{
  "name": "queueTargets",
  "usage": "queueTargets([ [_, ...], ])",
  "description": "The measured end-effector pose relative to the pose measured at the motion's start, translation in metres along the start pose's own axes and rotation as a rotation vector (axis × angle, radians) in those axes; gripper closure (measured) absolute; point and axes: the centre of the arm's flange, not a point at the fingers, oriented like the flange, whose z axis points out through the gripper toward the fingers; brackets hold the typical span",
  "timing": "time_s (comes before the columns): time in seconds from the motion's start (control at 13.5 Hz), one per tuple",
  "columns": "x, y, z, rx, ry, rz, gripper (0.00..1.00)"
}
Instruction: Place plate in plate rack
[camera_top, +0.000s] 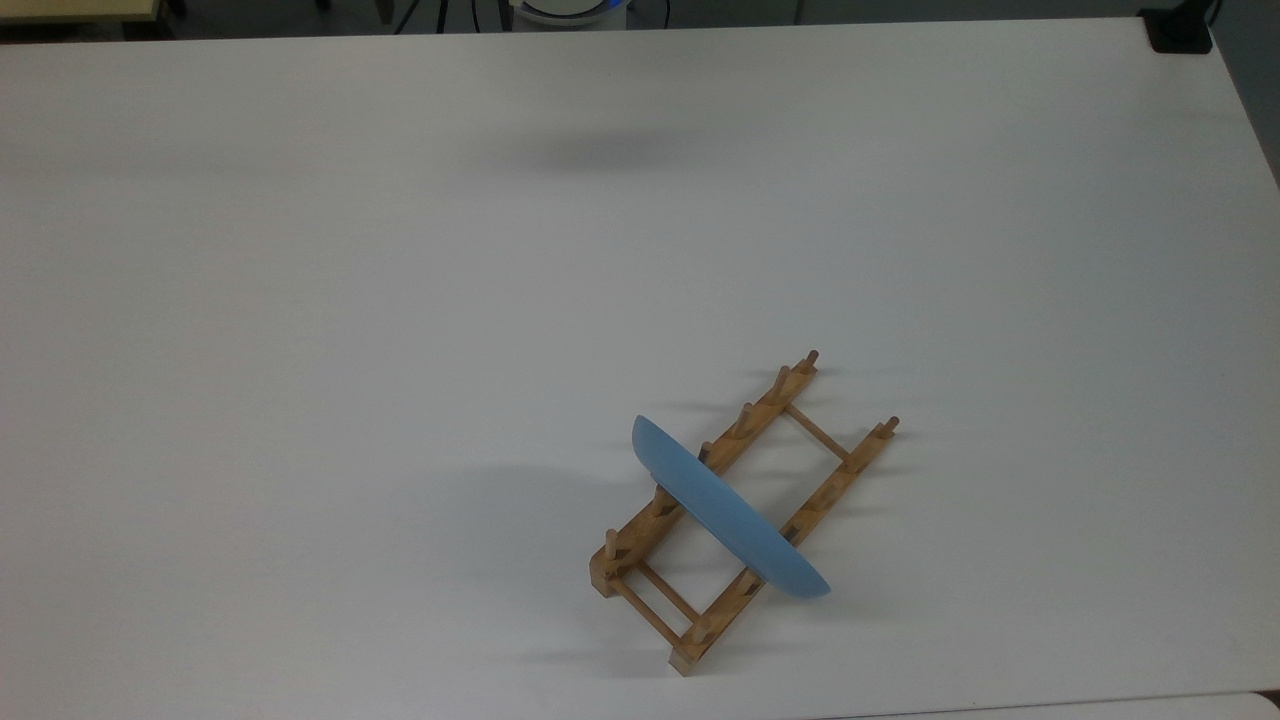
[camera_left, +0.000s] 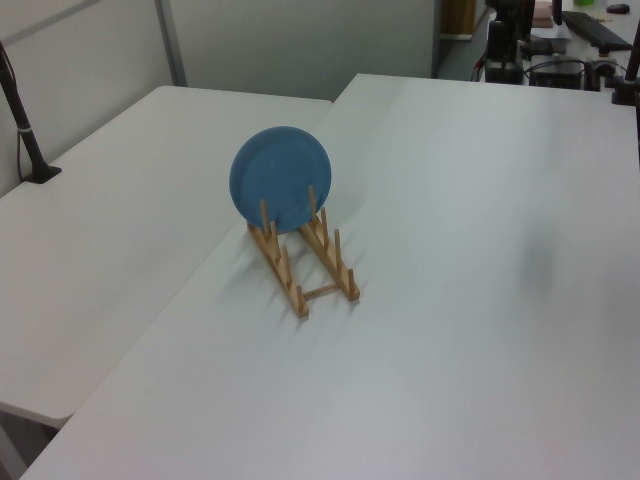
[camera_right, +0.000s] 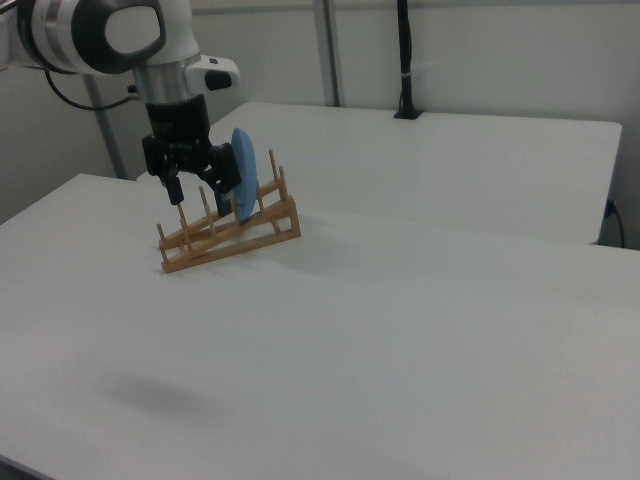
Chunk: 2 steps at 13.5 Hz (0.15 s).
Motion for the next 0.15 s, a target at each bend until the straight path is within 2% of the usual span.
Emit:
queueTargets([
  [0.15, 0.0000, 0.0007, 0.0000, -0.008, 0.000, 0.000, 0.00],
])
